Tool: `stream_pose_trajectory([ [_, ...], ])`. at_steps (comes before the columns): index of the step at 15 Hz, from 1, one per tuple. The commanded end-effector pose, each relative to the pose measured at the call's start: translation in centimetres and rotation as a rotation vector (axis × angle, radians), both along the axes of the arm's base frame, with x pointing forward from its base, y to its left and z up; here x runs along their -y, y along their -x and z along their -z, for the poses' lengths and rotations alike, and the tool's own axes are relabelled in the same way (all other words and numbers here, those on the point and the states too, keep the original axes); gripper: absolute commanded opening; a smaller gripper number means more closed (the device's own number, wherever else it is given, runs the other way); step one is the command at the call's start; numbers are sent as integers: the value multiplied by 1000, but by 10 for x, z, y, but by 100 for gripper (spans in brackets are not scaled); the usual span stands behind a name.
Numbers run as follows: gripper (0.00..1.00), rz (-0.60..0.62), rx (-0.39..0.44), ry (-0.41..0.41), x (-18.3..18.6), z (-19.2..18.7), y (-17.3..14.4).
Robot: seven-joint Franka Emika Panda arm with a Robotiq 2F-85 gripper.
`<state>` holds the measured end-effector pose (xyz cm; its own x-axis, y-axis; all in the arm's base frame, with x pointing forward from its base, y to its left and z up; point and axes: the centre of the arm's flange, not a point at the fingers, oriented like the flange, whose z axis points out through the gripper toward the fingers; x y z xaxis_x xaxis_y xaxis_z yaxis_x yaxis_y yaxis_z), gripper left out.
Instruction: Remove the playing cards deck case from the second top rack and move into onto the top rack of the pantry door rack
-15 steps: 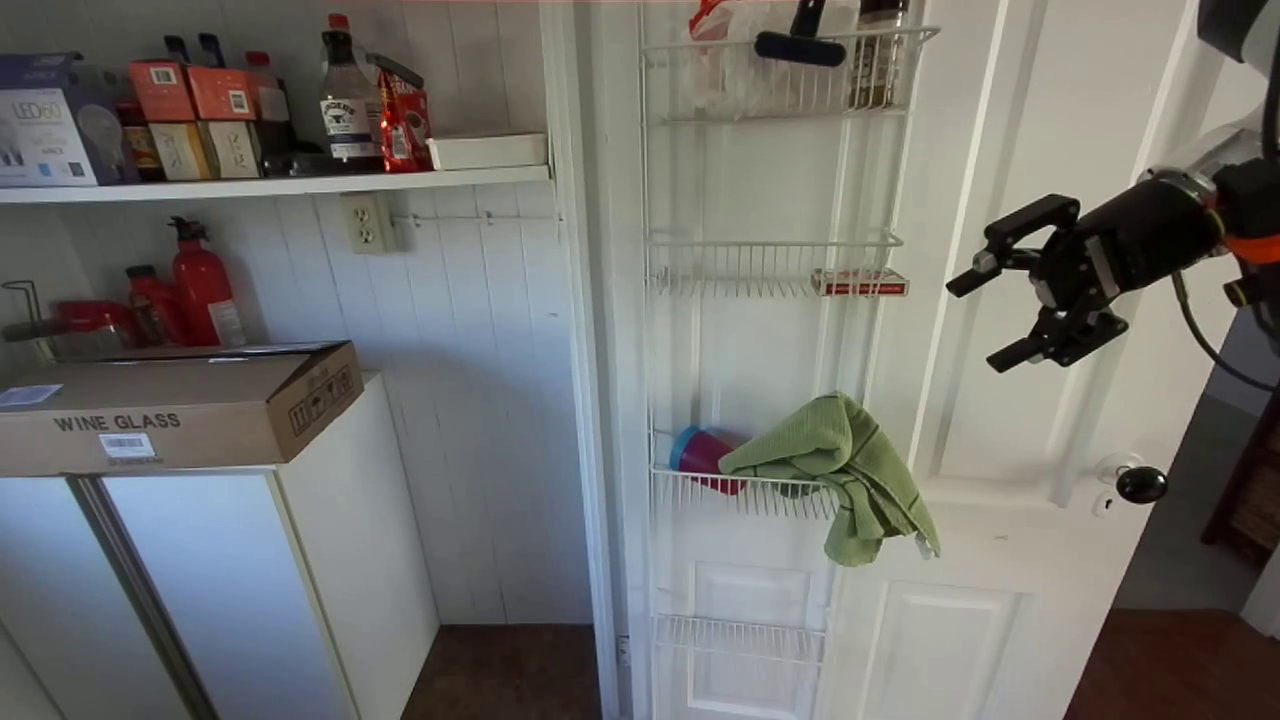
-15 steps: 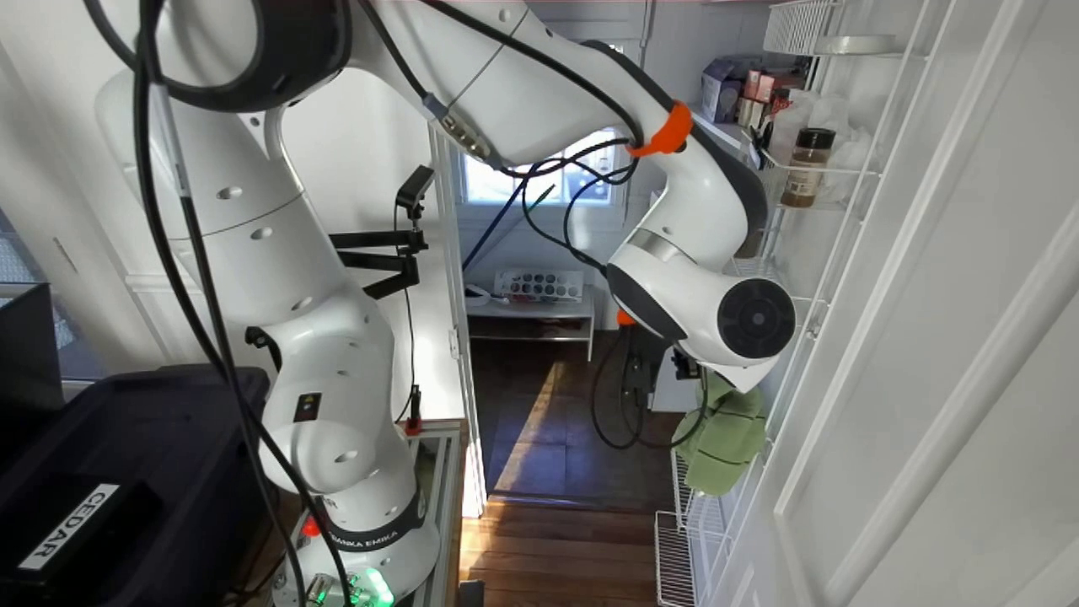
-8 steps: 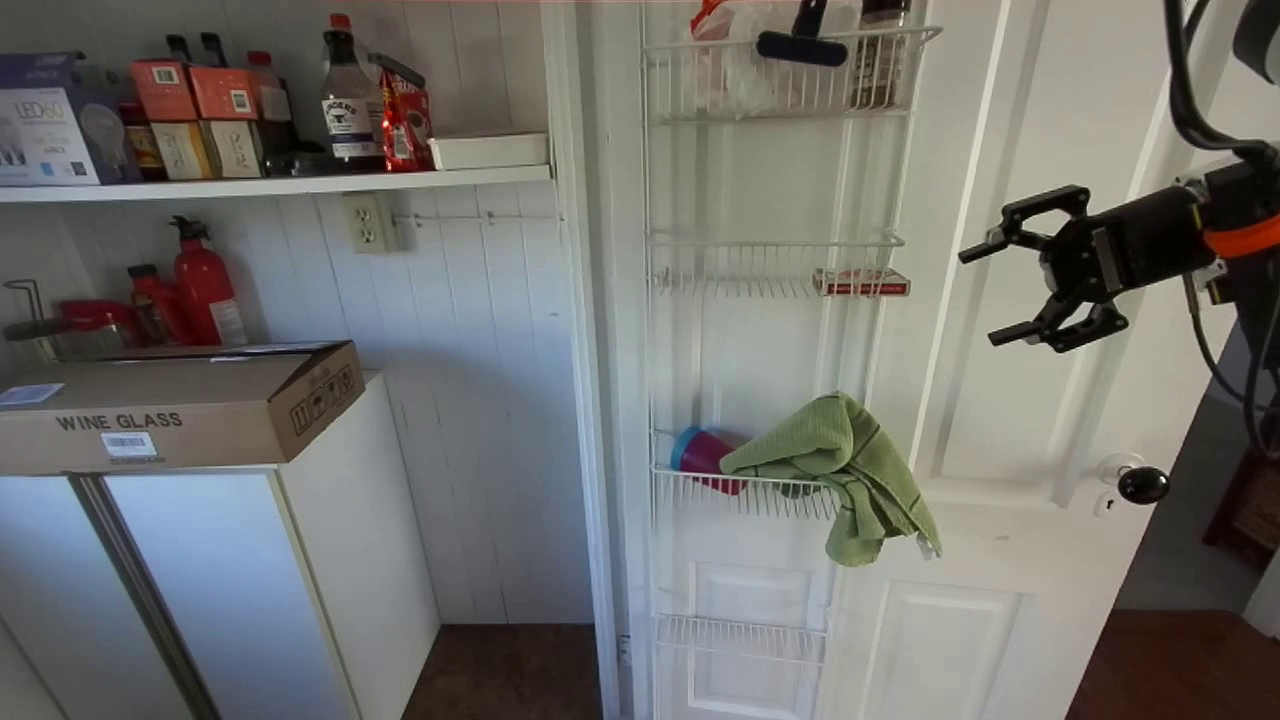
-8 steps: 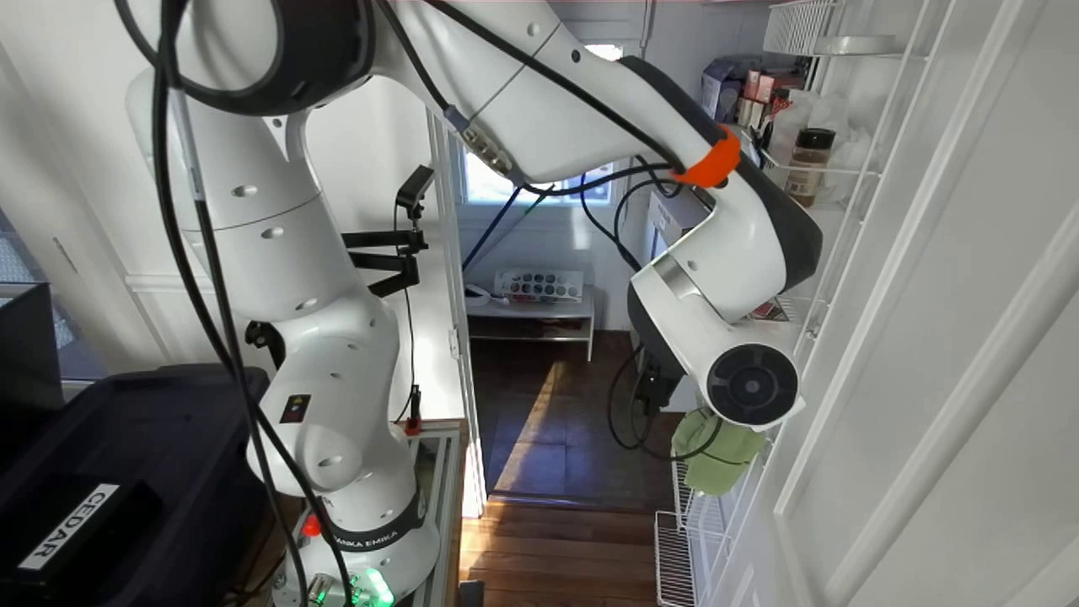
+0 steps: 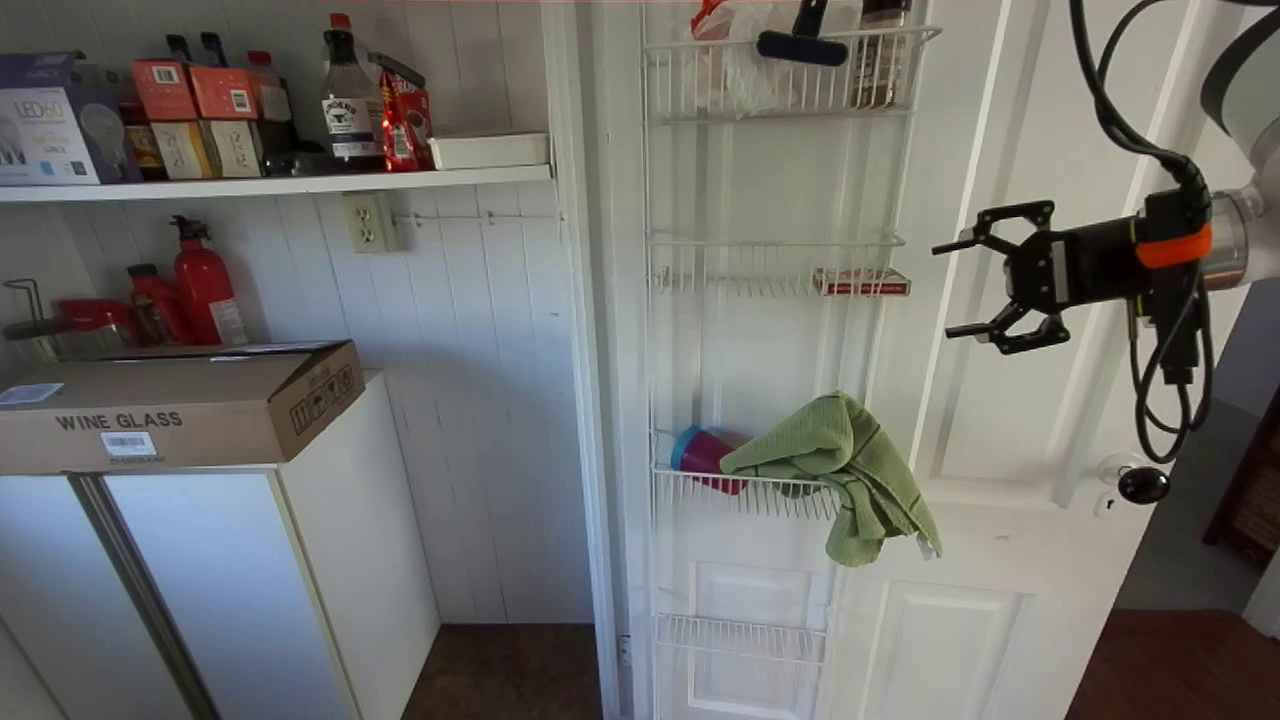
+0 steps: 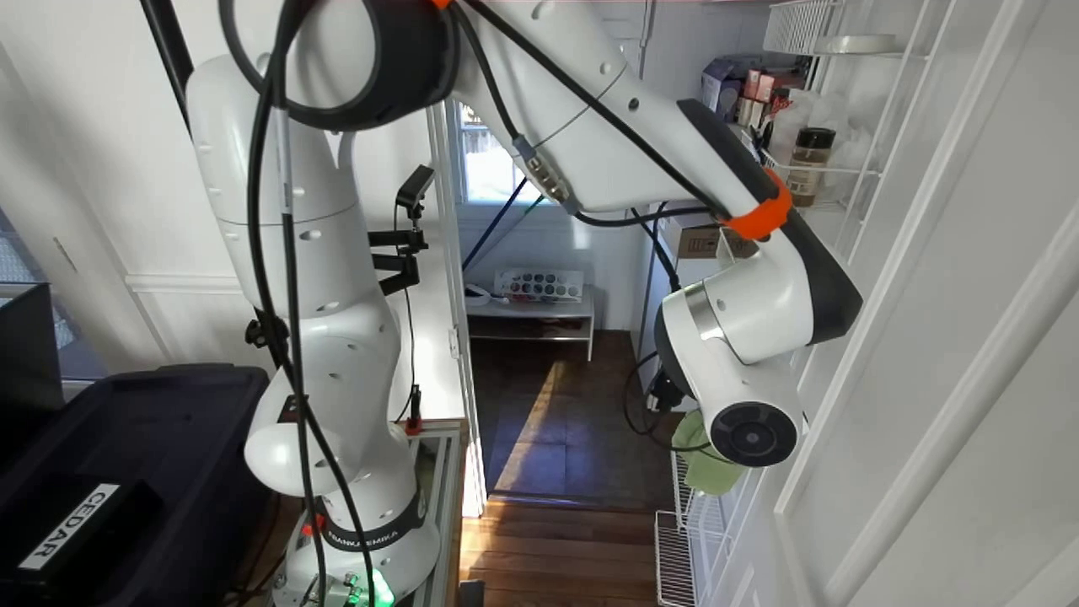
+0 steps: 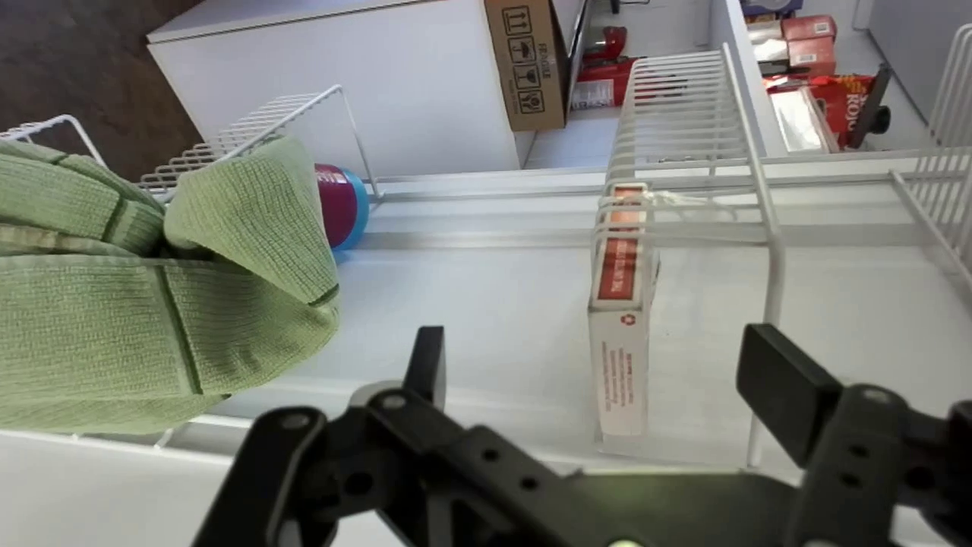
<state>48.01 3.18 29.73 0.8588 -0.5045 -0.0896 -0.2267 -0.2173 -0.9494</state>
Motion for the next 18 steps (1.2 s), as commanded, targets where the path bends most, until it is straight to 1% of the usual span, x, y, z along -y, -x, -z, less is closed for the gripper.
stream_pose_trajectory([
  [1, 81, 19, 1, -84, -2, 14, -19],
  [2, 84, 19, 0, -96, -3, 17, -21],
  [3, 84, 20, 2, -113, -4, 18, -24],
  [4, 79, 20, 3, -126, -4, 20, -26],
  [5, 80, 21, 7, -138, -5, 21, -29],
  [6, 76, 18, 10, -150, -6, 22, -31],
  [7, 69, 19, 14, -158, -7, 22, -34],
  [8, 65, 16, 19, -165, -9, 22, -36],
  [10, 50, 8, 23, -177, -12, 23, -39],
  [11, 48, 2, 24, -183, -13, 23, -41],
  [12, 44, -2, 25, -188, -14, 24, -42],
  [13, 44, -5, 25, -192, -15, 25, -43],
  [15, 42, -9, 27, -199, -17, 26, -45],
  [16, 38, -11, 29, -203, -18, 27, -46],
  [17, 39, -12, 30, -206, -18, 27, -46],
  [18, 28, -14, 31, -208, -19, 27, -47],
])
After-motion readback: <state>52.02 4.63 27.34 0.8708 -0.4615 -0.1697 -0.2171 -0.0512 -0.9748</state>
